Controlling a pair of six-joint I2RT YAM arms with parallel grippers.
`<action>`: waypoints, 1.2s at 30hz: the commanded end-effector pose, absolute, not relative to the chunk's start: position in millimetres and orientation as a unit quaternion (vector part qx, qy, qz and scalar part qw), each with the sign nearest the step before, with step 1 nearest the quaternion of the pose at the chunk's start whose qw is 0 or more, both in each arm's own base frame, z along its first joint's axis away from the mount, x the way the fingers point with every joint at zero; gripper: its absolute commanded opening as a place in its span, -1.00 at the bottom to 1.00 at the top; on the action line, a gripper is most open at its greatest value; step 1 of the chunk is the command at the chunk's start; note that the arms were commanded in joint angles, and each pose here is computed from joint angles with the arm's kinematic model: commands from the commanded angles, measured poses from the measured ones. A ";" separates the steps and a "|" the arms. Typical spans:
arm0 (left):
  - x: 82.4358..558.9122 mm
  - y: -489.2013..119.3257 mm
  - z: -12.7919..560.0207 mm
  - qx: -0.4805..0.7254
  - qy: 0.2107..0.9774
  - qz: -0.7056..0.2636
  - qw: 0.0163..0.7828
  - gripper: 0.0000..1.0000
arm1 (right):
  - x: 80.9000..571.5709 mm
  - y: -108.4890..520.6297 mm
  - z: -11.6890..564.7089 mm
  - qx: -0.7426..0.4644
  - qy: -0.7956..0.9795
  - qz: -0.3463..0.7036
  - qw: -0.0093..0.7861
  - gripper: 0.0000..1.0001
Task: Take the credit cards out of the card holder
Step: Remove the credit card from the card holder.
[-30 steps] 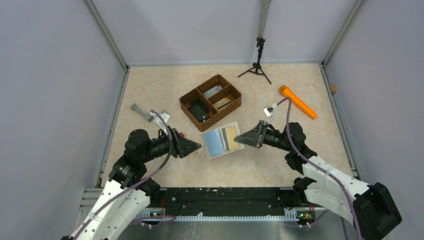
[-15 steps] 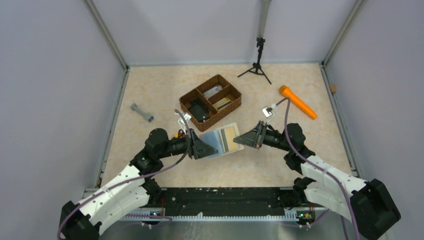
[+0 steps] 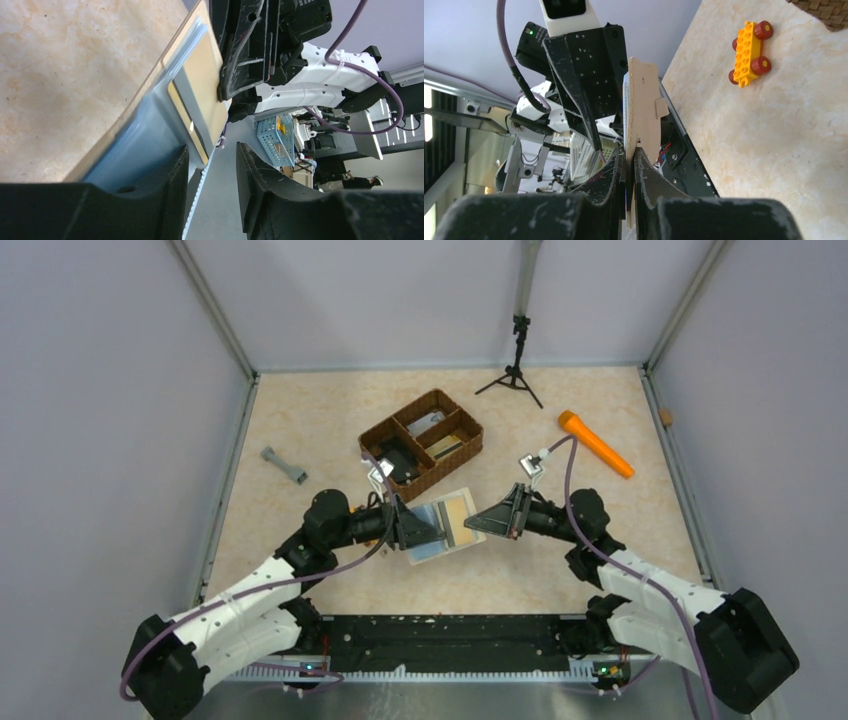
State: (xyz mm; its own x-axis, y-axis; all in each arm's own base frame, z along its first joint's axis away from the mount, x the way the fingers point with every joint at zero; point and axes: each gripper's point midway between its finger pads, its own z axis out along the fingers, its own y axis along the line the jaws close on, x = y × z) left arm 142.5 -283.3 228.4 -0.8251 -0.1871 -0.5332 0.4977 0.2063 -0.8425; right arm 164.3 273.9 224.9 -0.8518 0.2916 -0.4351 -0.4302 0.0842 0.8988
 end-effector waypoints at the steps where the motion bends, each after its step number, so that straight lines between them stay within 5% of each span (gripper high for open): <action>1: 145.6 -289.1 262.1 0.124 0.686 -0.649 0.306 -0.19 | 152.1 279.4 244.4 -0.084 0.651 0.702 0.274 -1.00; 14: 141.9 -289.2 281.3 0.124 0.634 -0.692 0.323 -0.53 | 144.0 286.2 242.4 -0.092 0.642 0.718 0.253 -1.00; 36: 142.9 -284.9 283.5 0.119 0.639 -0.683 0.334 -0.77 | 145.9 284.4 235.1 -0.085 0.657 0.701 0.263 -1.00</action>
State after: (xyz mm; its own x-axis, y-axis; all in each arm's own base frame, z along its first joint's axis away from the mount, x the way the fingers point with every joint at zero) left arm 148.0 -280.4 246.6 -0.7956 -0.2798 -0.5374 0.5181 0.1457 -0.8428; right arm 157.3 281.9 227.4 -0.8484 0.2858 -0.4456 -0.4489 0.0580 0.8917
